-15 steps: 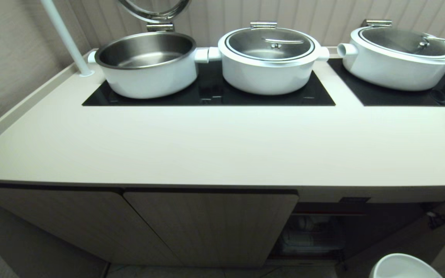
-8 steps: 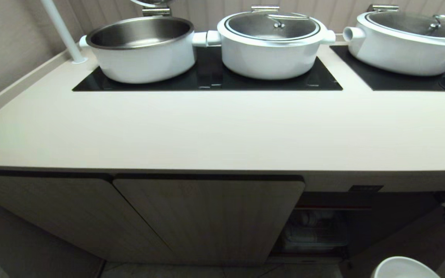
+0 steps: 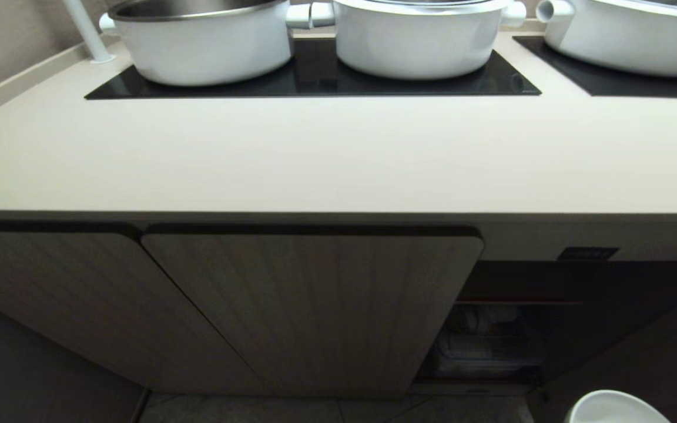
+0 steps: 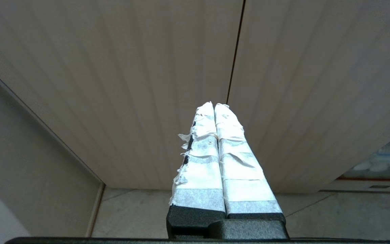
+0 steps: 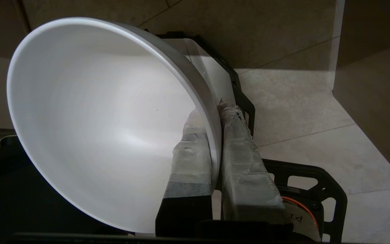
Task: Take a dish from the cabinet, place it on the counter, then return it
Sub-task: Put it back into the cabinet
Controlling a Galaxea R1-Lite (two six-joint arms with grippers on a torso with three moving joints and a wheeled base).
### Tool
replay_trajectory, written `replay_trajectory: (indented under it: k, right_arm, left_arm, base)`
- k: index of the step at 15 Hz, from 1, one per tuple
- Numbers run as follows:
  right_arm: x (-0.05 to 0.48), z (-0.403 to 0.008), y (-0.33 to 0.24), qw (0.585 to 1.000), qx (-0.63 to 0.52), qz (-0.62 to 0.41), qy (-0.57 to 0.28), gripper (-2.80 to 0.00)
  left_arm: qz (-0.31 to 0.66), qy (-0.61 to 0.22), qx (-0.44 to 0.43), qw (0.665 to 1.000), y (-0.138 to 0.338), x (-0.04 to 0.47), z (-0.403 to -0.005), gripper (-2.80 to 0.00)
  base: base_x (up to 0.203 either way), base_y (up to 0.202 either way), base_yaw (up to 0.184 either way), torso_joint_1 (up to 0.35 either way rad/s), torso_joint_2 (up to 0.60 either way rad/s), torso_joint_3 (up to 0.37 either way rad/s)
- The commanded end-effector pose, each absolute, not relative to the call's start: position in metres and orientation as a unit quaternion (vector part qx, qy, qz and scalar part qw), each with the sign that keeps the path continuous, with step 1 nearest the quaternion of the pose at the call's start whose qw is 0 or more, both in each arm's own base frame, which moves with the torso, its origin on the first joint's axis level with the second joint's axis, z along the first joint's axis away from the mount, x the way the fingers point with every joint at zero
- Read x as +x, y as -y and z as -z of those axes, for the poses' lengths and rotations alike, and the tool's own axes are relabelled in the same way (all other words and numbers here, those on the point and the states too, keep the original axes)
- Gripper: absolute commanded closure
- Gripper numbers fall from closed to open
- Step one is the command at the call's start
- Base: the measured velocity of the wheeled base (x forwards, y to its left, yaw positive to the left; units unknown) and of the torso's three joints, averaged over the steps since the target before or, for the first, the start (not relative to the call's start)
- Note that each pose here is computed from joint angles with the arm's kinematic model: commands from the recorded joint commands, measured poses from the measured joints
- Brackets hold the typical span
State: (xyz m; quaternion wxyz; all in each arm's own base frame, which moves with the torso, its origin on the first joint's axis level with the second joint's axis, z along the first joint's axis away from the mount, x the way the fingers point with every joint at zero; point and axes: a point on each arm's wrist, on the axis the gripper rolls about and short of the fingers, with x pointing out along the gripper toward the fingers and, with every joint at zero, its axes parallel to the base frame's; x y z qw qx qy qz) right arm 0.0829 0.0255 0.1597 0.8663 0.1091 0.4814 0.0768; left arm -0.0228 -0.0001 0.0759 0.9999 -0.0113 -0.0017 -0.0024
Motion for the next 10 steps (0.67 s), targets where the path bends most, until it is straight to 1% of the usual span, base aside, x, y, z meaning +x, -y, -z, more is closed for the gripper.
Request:
replay_trajectory:
  k: [1, 10]
  right_arm:
    - [0.0832, -0.1599, -0.0256, 0.865, 0.11, -0.076, -0.483, 0.0]
    - [0.084, -0.159, -0.0257, 0.864, 0.11, -0.074, -0.487, 0.0]
  left_arm:
    - [0.002, 0.002, -0.011, 1.0, 0.0001, -0.0228, -0.076, 0.0]
    - [0.002, 0.002, -0.011, 1.0, 0.0001, -0.0228, -0.076, 0.0]
  base:
    - [0.0, 0.0, 0.0, -0.216, 0.52, 0.283]
    - [0.0, 0.0, 0.0, -0.196, 0.48, 0.286]
